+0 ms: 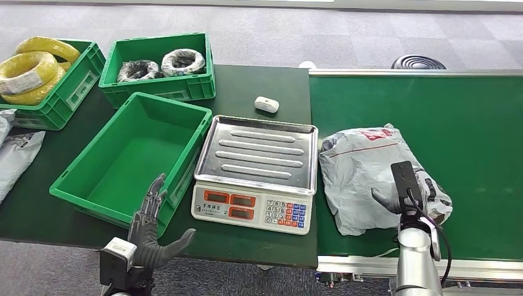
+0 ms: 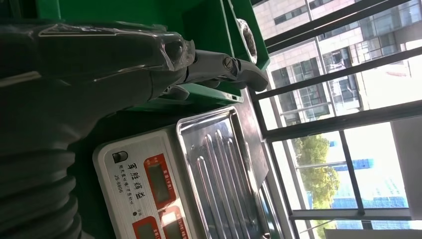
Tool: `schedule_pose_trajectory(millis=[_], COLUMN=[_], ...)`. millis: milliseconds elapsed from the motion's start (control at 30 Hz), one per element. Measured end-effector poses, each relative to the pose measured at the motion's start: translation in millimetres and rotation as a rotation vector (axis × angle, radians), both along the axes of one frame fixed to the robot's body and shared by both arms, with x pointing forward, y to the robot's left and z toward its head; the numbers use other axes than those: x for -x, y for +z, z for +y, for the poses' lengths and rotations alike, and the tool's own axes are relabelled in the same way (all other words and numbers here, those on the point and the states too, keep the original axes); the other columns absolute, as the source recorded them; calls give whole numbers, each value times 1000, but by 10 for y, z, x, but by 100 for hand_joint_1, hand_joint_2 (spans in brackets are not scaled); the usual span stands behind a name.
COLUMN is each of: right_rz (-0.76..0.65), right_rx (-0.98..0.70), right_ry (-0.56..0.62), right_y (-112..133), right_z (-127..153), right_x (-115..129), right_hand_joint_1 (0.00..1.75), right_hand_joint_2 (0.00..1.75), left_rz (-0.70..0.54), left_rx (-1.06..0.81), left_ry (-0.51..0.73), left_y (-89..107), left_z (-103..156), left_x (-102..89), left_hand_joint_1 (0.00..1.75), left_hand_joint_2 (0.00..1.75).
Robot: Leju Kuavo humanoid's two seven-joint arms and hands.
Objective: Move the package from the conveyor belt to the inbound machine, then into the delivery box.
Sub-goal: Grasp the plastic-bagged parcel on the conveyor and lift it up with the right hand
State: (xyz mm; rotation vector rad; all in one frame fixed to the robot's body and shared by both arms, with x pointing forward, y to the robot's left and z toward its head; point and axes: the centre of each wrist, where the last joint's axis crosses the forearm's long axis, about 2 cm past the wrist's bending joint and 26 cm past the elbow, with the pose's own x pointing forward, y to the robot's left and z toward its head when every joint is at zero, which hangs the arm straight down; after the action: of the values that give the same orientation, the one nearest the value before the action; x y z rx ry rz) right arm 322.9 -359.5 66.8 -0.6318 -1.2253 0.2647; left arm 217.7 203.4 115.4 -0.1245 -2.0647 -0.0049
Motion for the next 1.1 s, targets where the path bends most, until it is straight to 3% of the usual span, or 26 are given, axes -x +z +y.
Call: schedule_pose_trajectory(millis=[167, 300, 500, 900, 933, 1033, 1067, 1100], right_rz=[-40, 30, 121, 254, 261, 279, 282, 283], right_rx=[-87, -70, -13, 81, 90, 105, 105, 104], right_ry=[171, 242, 225, 198, 193, 190, 192, 195], right_y=[-75, -179, -310, -434, -438, -451, -456, -459], right_z=[308, 626, 875, 990, 993, 1005, 1009, 1013], right_x=[79, 187, 262, 245, 237, 221, 217, 214], right_hand_joint_1=[0, 0, 0, 0, 20, 151, 175, 175], right_hand_joint_2=[175, 175, 175, 175, 175, 175, 175, 175], left_rz=[-3, -8, -10, -2, -2, -1, 0, 1], left_rx=[0, 0, 1, 7, 7, 8, 8, 8], left_ry=[-5, -12, -16, -4, -4, -4, -5, -5], left_y=[4, 14, 19, 8, 8, 8, 9, 9], left_z=[-4, -20, -33, -40, -40, -43, -45, -47], left_x=[-15, -52, -64, -48, -47, -47, -47, -46], left_hand_joint_1=[0, 0, 0, 0, 0, 0, 0, 0], left_hand_joint_2=[175, 175, 175, 175, 175, 175, 175, 175])
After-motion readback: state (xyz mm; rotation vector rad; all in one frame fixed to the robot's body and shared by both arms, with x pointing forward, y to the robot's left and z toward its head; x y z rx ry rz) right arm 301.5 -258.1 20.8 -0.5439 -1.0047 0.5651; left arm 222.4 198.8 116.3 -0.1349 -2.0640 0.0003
